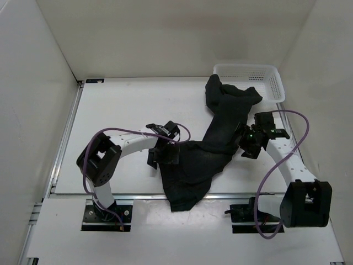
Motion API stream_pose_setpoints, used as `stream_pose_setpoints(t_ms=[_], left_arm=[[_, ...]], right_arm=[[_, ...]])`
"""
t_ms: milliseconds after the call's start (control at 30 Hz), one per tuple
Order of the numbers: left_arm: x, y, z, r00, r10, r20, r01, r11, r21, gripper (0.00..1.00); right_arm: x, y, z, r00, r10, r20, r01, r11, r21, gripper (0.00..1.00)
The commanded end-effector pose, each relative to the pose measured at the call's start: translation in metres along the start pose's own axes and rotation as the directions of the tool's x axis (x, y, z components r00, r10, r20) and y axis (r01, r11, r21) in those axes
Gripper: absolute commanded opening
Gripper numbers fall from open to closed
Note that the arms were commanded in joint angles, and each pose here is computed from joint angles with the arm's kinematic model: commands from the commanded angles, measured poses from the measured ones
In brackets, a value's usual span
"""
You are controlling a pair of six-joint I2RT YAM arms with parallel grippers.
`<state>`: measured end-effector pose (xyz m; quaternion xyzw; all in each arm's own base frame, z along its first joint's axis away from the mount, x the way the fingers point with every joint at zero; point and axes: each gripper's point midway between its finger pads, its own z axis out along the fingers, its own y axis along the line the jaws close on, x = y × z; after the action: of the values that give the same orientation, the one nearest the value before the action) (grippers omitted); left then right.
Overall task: Fold and stack the trousers
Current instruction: Move the trousers to the center of the board, then flatten the trousers out
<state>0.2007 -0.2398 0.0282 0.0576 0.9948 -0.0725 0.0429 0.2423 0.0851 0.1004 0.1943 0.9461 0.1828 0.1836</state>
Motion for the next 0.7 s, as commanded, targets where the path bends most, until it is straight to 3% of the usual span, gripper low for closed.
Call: stream_pose_setpoints(t_ms=[0, 233, 333, 367, 400, 433, 467, 500, 633, 667], left_arm=[[-0.022, -0.005, -0.016, 0.995, -0.011, 0.102, 0.011, 1.000, 0.008, 1.00], [-0.024, 0.005, 0.001, 0.996, -0.029, 0.085, 0.033, 0.998, -0.048, 0.98], [-0.024, -0.001, 0.013, 0.998, -0.030, 0.061, 0.032, 0.999, -0.028, 0.84], [-0.025, -0.001, 0.017, 0.998, -0.030, 0.061, 0.032, 0.999, -0.028, 0.59], [-0.030, -0.001, 0.015, 0.997, -0.040, 0.069, 0.042, 0.999, -0.023, 0.40], [-0.033, 0.003, 0.015, 0.997, -0.052, 0.064, 0.053, 0.998, -0.015, 0.19], [-0.042, 0.002, 0.006, 0.995, -0.057, 0.080, 0.056, 0.998, 0.015, 0.10], [-0.051, 0.002, -0.013, 0.990, -0.069, 0.123, 0.062, 0.996, 0.057, 0.10], [-0.097, 0.042, -0.102, 0.933, -0.173, 0.314, 0.136, 0.981, 0.137, 0.10], [-0.126, 0.067, -0.144, 0.882, -0.218, 0.418, 0.174, 0.975, 0.141, 0.10]], right_arm=[[-0.026, 0.018, 0.009, 0.999, 0.023, 0.032, -0.017, 0.987, -0.157, 1.00], [-0.042, 0.010, 0.045, 0.999, 0.037, -0.021, -0.039, 0.990, -0.135, 0.97], [-0.046, 0.004, 0.059, 0.998, 0.046, -0.045, -0.050, 0.992, -0.117, 0.78], [-0.047, 0.004, 0.062, 0.998, 0.046, -0.046, -0.051, 0.992, -0.116, 0.70], [-0.049, 0.004, 0.063, 0.998, 0.046, -0.047, -0.052, 0.992, -0.116, 0.46], [-0.055, 0.010, 0.060, 0.999, 0.040, -0.036, -0.044, 0.990, -0.134, 0.31], [-0.053, 0.018, 0.058, 0.999, 0.021, -0.043, -0.027, 0.990, -0.140, 0.18], [-0.055, 0.027, 0.050, 0.999, 0.003, -0.037, -0.009, 0.988, -0.152, 0.02], [-0.080, 0.106, 0.004, 0.975, -0.210, 0.077, 0.221, 0.955, -0.200, 0.00], [-0.087, 0.126, -0.003, 0.964, -0.248, 0.097, 0.263, 0.941, -0.213, 0.00]])
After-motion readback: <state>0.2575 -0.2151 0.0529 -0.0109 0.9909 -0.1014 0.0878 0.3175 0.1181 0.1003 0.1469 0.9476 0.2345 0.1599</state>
